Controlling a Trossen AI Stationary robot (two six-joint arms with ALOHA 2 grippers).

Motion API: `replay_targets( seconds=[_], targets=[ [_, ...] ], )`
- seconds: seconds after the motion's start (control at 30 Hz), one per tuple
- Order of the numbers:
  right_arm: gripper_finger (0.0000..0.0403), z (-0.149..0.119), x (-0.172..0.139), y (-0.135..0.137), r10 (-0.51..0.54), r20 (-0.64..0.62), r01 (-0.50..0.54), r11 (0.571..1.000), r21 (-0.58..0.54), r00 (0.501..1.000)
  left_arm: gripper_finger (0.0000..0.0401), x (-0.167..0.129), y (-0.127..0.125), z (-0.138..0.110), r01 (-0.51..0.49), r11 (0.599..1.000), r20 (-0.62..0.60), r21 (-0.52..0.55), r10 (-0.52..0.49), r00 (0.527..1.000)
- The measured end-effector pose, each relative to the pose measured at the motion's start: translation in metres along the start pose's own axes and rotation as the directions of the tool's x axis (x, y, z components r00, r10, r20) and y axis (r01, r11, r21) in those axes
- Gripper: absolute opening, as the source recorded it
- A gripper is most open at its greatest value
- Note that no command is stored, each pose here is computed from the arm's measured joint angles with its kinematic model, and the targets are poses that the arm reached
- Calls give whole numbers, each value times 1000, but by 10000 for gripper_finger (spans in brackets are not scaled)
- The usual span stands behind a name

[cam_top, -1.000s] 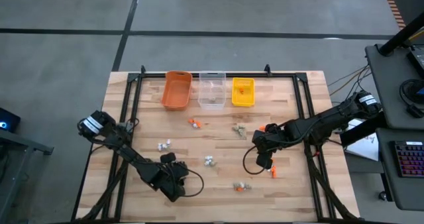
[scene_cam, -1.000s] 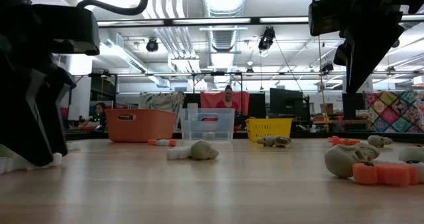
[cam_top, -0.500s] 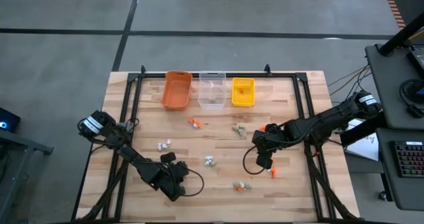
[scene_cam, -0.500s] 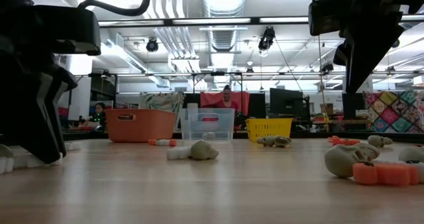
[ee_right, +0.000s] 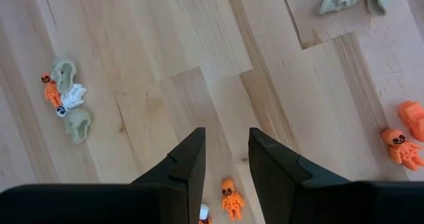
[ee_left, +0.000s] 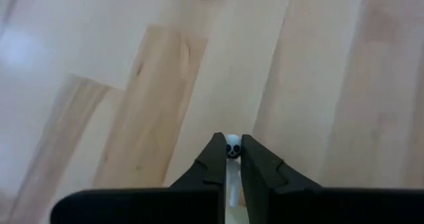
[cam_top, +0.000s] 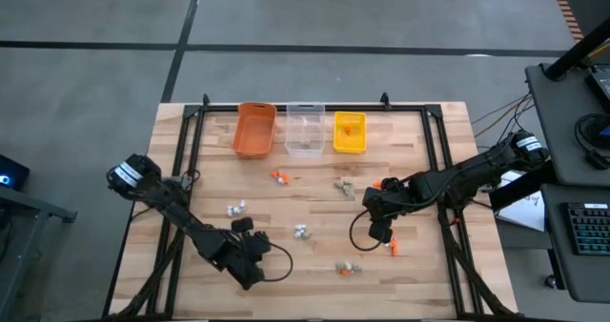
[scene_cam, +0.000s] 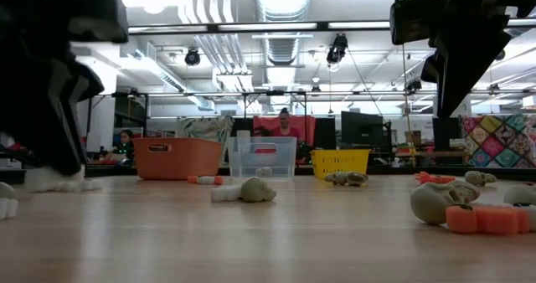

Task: Sort Halloween decoration
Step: Put the white skeleton toy into the orange bin

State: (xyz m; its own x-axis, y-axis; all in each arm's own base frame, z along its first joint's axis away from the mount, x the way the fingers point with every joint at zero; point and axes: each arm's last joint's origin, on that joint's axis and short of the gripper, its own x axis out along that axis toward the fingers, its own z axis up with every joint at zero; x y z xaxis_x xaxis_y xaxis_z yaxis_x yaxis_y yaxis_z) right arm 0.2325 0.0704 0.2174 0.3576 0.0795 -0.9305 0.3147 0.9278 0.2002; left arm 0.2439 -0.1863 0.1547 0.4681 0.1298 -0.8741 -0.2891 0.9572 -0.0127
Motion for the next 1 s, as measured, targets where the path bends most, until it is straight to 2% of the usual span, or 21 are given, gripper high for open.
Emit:
replay_targets(
  seconds=[0.23,0.43,0.73,1.0],
  targets=[
    [102,0,0,0,0,0,0,1000,-1,1000,0,-25,19,23,20,999,79,37,-23,997],
    [102,0,0,0,0,1,0,1000,-1,1000,0,-47,56,54,-11,996,142,88,-2,990],
    [102,3,0,0,-43,66,45,999,-21,997,0,-71,153,102,-159,979,224,126,128,966],
    [102,6,0,-2,-96,123,98,995,-11,988,0,-65,260,118,-243,969,141,40,235,962]
  ],
)
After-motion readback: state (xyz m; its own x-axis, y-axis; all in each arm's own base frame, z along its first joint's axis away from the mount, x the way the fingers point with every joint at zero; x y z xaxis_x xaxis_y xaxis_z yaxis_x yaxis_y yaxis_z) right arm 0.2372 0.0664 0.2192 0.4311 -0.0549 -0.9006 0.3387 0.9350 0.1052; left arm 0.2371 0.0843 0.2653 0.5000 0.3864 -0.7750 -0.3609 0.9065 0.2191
